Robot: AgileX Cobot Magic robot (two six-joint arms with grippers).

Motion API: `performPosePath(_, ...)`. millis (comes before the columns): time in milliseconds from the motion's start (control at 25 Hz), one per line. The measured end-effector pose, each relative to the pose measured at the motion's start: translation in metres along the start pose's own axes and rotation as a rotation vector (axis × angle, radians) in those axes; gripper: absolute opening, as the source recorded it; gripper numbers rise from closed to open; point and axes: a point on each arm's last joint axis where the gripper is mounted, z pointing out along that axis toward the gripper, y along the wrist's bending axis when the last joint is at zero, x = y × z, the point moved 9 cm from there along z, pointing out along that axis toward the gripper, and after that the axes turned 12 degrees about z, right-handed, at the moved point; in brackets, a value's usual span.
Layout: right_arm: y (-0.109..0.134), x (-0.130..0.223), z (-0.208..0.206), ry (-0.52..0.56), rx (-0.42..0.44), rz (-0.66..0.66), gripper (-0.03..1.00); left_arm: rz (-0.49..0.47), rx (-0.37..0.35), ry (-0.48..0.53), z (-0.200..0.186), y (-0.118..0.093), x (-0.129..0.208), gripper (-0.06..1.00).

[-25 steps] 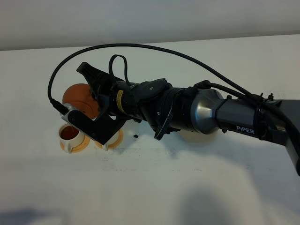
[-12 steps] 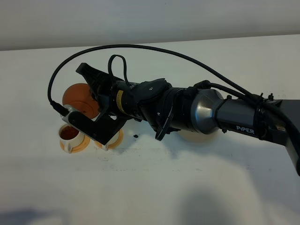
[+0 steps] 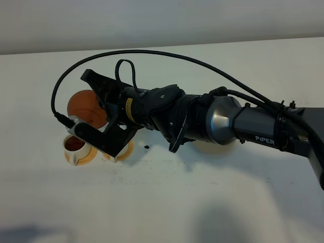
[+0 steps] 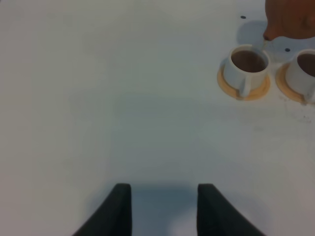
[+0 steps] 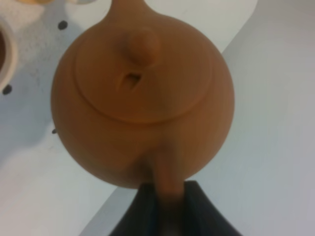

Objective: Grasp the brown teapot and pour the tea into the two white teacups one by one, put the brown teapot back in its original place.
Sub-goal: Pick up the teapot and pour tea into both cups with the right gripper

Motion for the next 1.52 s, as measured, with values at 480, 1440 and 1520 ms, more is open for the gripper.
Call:
performPosePath(480, 0.000, 0.000, 0.000, 0.000, 0.002, -0.016, 0.11, 0.000, 0.000, 0.000, 0.000, 0.000, 0.000, 0.33)
performPosePath(1440, 0.003, -0.010, 0.000, -0.047, -0.029, 0.494, 0.11, 0.000, 0.000, 0.000, 0.000, 0.000, 0.000, 0.33)
performPosePath(1520, 0.003, -0.011, 0.000, -0.049, -0.035, 0.565, 0.11, 0.000, 0.000, 0.000, 0.000, 0.000, 0.000, 0.33)
